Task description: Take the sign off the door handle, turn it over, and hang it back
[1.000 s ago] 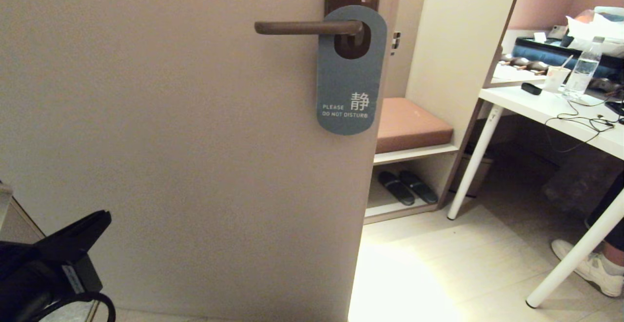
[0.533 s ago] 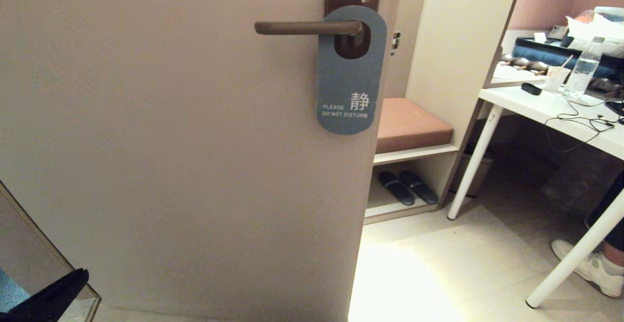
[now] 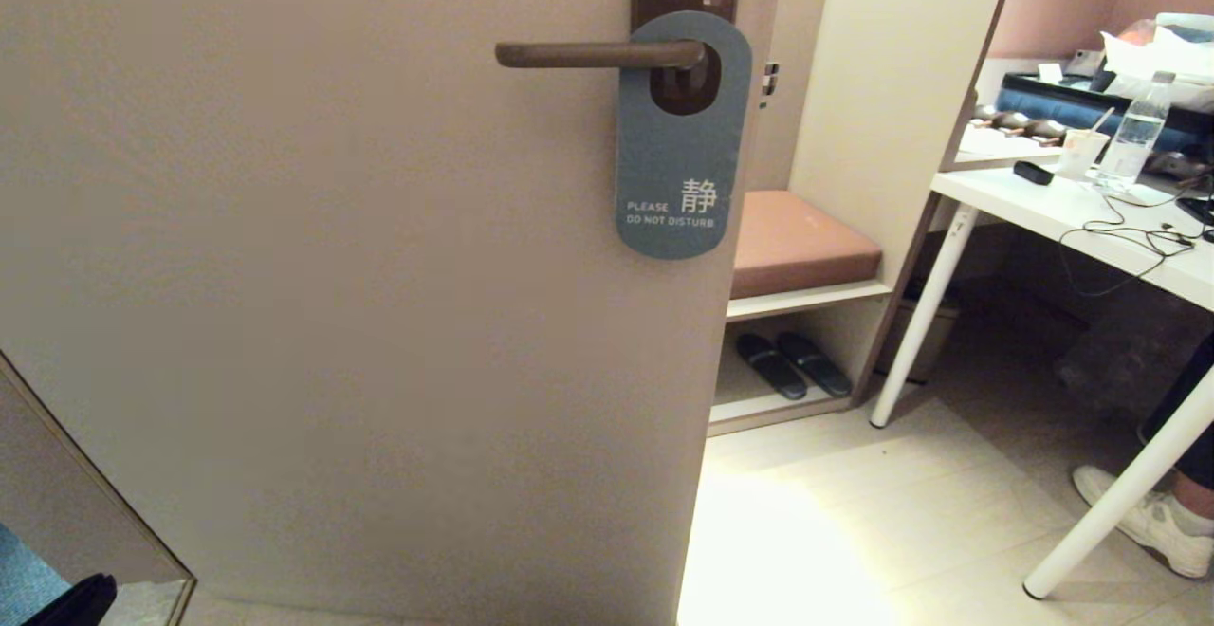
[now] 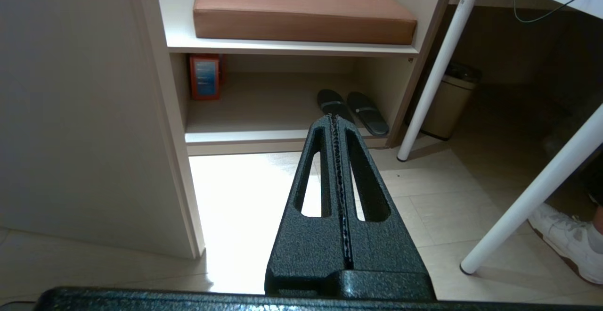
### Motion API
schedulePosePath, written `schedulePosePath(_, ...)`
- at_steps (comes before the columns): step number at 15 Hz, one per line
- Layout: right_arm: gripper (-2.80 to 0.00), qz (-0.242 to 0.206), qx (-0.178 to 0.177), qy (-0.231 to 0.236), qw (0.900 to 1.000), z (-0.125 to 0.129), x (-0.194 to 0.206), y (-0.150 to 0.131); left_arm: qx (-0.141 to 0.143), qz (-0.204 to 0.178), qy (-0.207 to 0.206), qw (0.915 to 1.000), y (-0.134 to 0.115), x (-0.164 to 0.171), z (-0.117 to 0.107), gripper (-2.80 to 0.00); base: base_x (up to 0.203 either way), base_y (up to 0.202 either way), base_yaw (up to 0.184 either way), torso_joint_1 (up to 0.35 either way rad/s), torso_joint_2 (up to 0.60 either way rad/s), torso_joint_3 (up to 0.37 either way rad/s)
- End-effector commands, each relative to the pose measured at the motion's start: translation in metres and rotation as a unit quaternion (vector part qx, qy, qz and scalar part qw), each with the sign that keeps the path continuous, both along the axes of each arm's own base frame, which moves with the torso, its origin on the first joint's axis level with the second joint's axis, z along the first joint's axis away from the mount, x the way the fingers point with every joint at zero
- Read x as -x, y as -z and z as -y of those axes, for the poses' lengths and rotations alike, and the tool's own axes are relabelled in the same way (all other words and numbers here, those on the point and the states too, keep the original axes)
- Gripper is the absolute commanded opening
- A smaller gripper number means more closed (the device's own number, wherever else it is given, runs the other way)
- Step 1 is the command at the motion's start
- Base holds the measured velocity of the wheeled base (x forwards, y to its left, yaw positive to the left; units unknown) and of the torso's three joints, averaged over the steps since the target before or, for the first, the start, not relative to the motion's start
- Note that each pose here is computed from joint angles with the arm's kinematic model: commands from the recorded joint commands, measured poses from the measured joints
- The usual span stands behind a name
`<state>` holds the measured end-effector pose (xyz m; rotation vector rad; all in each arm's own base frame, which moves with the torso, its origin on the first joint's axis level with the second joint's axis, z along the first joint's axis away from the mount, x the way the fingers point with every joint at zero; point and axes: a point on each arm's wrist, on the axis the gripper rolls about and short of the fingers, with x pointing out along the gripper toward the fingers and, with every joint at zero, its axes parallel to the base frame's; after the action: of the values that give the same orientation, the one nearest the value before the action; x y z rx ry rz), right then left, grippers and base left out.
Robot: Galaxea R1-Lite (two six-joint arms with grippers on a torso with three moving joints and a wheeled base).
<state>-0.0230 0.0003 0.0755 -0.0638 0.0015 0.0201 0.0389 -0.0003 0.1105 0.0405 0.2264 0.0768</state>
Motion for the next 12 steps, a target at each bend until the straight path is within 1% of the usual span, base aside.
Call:
schedulePosePath(1, -2.80, 0.000, 0.000, -0.001, 1.000, 0.000, 0.000, 0.000, 0.000, 0.018, -0.007, 0.9998, 0.001, 0.009, -0.002, -2.80, 0.000, 0.000, 0.000, 0.000, 0.00, 0.000)
schedulePosePath(3, -2.80, -0.001, 0.000, -0.001, 1.000, 0.000, 0.000, 0.000, 0.000, 0.021, -0.011, 0.9997, 0.005, 0.015, -0.002, -2.80, 0.000, 0.000, 0.000, 0.000, 0.00, 0.000)
schedulePosePath(6, -2.80, -0.001, 0.000, -0.001, 1.000, 0.000, 0.000, 0.000, -0.001, 0.023, -0.028, 0.9993, 0.010, 0.025, -0.004, -2.80, 0.000, 0.000, 0.000, 0.000, 0.00, 0.000)
schedulePosePath(9, -2.80, 0.000, 0.000, -0.001, 1.000, 0.000, 0.000, 0.000, -0.001, 0.027, -0.034, 0.9991, 0.014, 0.031, -0.004, -2.80, 0.000, 0.000, 0.000, 0.000, 0.00, 0.000)
schedulePosePath(10, -2.80, 0.000, 0.000, -0.001, 1.000, 0.000, 0.000, 0.000, 0.001, 0.028, -0.031, 0.9991, 0.015, 0.032, -0.004, -2.80, 0.000, 0.000, 0.000, 0.000, 0.00, 0.000)
schedulePosePath(12, -2.80, 0.000, 0.000, -0.001, 1.000, 0.000, 0.000, 0.000, 0.014, 0.029, 0.005, 0.9995, 0.017, 0.035, -0.002, -2.80, 0.000, 0.000, 0.000, 0.000, 0.00, 0.000)
